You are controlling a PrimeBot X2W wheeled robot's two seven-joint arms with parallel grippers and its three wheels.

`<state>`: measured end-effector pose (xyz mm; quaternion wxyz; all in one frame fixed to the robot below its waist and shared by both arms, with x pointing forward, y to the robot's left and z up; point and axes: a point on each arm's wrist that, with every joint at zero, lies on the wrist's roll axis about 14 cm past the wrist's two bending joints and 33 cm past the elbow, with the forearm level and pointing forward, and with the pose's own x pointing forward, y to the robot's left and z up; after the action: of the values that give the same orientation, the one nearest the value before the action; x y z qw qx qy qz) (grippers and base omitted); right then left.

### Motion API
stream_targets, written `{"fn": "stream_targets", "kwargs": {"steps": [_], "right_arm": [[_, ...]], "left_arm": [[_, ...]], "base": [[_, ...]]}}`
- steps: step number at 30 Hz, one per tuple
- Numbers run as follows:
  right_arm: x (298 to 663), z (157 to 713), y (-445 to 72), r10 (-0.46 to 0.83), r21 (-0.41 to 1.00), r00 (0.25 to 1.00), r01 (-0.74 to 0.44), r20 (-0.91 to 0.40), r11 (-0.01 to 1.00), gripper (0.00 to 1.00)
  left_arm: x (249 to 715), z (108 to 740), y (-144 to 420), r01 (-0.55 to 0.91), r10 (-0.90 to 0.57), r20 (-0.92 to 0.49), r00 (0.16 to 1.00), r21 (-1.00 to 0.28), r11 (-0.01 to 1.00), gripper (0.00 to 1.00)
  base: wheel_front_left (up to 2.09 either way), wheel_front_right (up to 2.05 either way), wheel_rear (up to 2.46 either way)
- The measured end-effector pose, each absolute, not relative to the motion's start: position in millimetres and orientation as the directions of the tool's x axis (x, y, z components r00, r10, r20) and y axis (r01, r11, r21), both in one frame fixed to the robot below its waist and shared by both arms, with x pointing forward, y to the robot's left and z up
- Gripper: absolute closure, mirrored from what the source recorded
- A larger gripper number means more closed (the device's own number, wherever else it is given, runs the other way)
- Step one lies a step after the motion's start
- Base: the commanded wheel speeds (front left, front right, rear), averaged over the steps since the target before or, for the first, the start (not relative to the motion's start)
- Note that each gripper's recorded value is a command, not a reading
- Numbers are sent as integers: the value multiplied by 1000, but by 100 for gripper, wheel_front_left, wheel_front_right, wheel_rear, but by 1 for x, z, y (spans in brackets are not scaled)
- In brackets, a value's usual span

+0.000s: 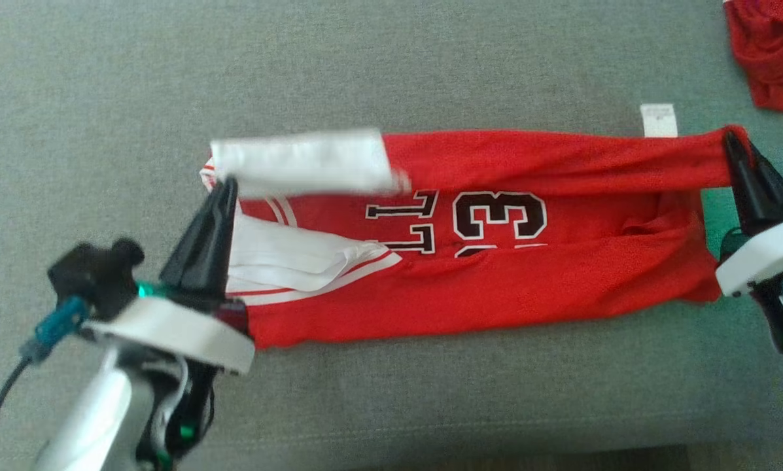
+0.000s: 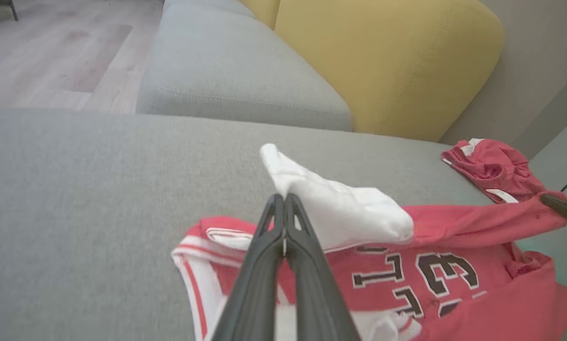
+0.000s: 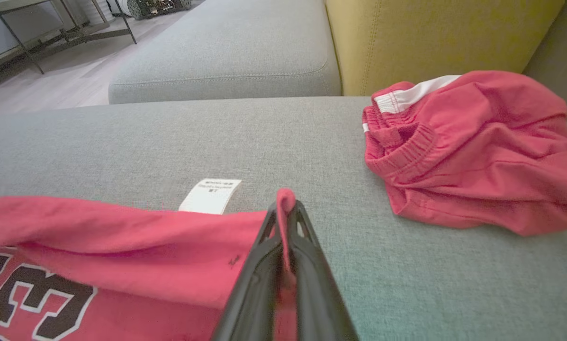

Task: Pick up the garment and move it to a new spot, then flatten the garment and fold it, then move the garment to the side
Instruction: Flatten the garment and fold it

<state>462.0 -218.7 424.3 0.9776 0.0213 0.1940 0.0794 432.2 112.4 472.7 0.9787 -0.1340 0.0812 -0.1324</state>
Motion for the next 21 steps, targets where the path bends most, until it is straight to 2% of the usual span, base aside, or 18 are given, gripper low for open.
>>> {"fn": "stream_targets", "kwargs": {"steps": [5, 6, 7, 9, 10, 11, 12, 13, 14, 21], "right_arm": [[456, 422, -218, 159, 63, 914, -146, -374, 987, 100], [454, 419, -217, 159, 62, 911, -147, -380, 987, 97], [451, 416, -215, 160, 65, 909, -147, -385, 987, 85], [443, 408, -213, 159, 76, 901, -140, -404, 987, 54], [439, 405, -213, 156, 77, 897, -136, -414, 988, 5], [436, 402, -213, 150, 83, 894, -127, -422, 988, 0], [432, 399, -212, 149, 91, 892, -121, -426, 988, 0], [429, 397, -211, 148, 99, 891, -117, -429, 988, 0], [426, 396, -210, 148, 107, 890, -112, -431, 988, 0], [412, 403, -204, 128, 154, 914, -73, -384, 985, 0]], "left_arm": [[413, 456, 118, 181, -255, -194, 947, -331, 926, 100], [410, 453, 119, 171, -251, -207, 946, -340, 925, 100], [407, 448, 119, 160, -248, -223, 943, -347, 924, 100], [404, 437, 120, 139, -242, -257, 936, -360, 922, 100], [403, 432, 121, 129, -238, -273, 932, -366, 922, 100], [401, 428, 120, 122, -241, -286, 928, -376, 918, 100], [400, 422, 120, 112, -238, -303, 923, -380, 918, 89], [398, 417, 120, 105, -236, -319, 918, -379, 919, 38], [397, 412, 120, 98, -235, -332, 914, -382, 919, 0], [396, 412, 123, 82, -196, -288, 937, -364, 928, 0]], "base": [[0, 0, 0], [0, 0, 0], [0, 0, 0], [0, 0, 0], [0, 0, 0], [0, 0, 0], [0, 0, 0], [0, 0, 0], [0, 0, 0], [0, 0, 0]]}}
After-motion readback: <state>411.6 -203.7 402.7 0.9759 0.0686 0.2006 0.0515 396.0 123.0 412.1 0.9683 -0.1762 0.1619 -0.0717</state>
